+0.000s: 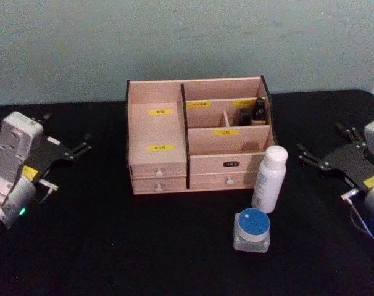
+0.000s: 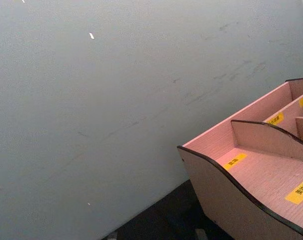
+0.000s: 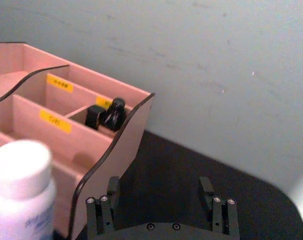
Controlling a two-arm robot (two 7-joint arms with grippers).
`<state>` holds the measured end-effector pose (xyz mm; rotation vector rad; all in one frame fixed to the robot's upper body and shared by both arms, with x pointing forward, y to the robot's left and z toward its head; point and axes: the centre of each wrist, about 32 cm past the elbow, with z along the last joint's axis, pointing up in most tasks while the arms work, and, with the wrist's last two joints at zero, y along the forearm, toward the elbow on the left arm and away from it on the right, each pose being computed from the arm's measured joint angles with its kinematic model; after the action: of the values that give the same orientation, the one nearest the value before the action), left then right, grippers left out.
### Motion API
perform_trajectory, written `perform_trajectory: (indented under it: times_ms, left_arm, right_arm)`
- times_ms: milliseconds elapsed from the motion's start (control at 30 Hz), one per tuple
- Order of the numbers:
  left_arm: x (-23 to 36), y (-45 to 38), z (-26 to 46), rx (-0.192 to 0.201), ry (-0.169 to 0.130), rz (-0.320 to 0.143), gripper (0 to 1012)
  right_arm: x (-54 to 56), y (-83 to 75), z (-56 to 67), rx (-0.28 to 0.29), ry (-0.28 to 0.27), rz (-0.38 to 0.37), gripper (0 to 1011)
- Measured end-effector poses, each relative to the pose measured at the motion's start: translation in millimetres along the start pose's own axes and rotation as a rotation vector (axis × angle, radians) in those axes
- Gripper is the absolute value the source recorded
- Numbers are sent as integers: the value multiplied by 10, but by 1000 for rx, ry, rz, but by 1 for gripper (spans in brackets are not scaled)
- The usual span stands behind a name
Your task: Pick up the facial cleanser and watermelon frost from the table and place them into the tiered storage box.
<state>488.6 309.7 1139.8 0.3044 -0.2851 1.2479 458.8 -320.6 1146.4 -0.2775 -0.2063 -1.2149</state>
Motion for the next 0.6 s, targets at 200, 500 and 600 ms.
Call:
perform_trajectory:
  times_ms: [200,500,600]
  left_arm:
    - [0,0,0,0,0,0,1001]
    - [0,0,0,0,0,0,1001]
    - [0,0,0,0,0,0,1001]
  right_arm:
    - [-20,-265,3,-38,52,34,1000]
    - [-105,-546,73,-84,155,115,1000]
    - [-149,-572,119,-100,176,146,1000]
